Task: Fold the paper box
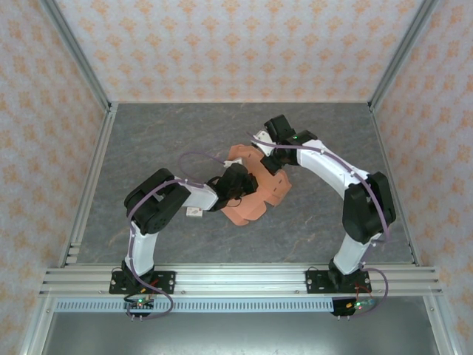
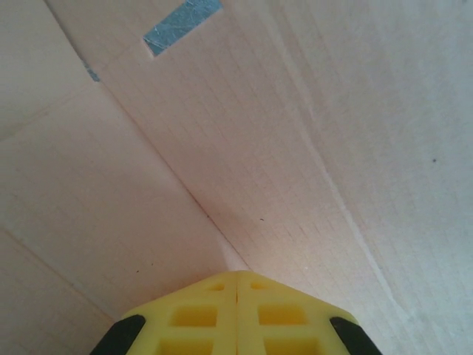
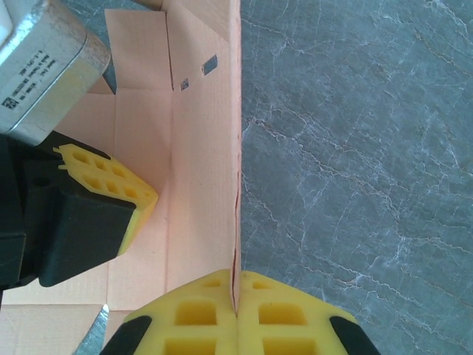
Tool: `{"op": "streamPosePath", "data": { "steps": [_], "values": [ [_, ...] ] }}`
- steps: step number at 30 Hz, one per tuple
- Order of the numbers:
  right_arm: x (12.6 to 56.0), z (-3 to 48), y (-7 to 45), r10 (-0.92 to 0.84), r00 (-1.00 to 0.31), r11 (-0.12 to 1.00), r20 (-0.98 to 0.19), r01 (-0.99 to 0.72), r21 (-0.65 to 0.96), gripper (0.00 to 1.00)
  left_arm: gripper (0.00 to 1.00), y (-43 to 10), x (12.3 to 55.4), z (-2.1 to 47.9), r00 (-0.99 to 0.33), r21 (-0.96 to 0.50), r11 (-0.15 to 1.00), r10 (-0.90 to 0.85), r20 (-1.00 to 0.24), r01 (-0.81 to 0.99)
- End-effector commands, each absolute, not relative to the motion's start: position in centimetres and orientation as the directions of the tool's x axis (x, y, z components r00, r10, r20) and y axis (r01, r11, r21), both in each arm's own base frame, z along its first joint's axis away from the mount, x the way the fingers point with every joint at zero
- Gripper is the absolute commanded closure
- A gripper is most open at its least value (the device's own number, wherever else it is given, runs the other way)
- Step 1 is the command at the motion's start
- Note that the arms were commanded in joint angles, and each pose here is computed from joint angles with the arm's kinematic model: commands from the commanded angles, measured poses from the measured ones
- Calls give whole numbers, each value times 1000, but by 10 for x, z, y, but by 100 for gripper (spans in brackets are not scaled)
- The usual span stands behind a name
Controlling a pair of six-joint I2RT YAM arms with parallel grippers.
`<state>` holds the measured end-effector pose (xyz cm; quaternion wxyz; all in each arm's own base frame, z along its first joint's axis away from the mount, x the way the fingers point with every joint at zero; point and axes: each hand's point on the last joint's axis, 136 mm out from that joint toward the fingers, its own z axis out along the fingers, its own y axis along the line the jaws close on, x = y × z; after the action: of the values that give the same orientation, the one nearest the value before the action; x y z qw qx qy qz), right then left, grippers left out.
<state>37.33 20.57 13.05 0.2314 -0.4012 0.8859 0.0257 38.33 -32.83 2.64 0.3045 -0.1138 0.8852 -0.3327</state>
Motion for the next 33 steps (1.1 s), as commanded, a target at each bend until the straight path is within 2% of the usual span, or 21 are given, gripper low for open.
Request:
{"op": "streamPosePath", "data": {
  "steps": [1, 10, 18, 25, 33],
  "values": [
    [379, 135, 218, -671, -583, 696, -458, -708, -119, 100, 95, -317, 379, -3, -798, -628, 776, -419, -433, -67],
    [369, 131, 239, -664, -606, 714, -438, -687, -134, 100, 100, -320, 371, -16, -800, -632, 770, -432, -416, -88],
    [355, 127, 256, -657, -612, 726, -441, -672, -148, 100, 100, -313, 366, -21, -791, -625, 773, -448, -417, -108],
    [355, 123, 250, -664, -610, 726, -433, -664, -179, 100, 100, -309, 365, -17, -783, -624, 774, -452, -427, -107],
    [370, 123, 232, -721, -567, 687, -399, -660, -304, 100, 97, -307, 366, 6, -773, -610, 790, -425, -471, -63]
  ]
}}
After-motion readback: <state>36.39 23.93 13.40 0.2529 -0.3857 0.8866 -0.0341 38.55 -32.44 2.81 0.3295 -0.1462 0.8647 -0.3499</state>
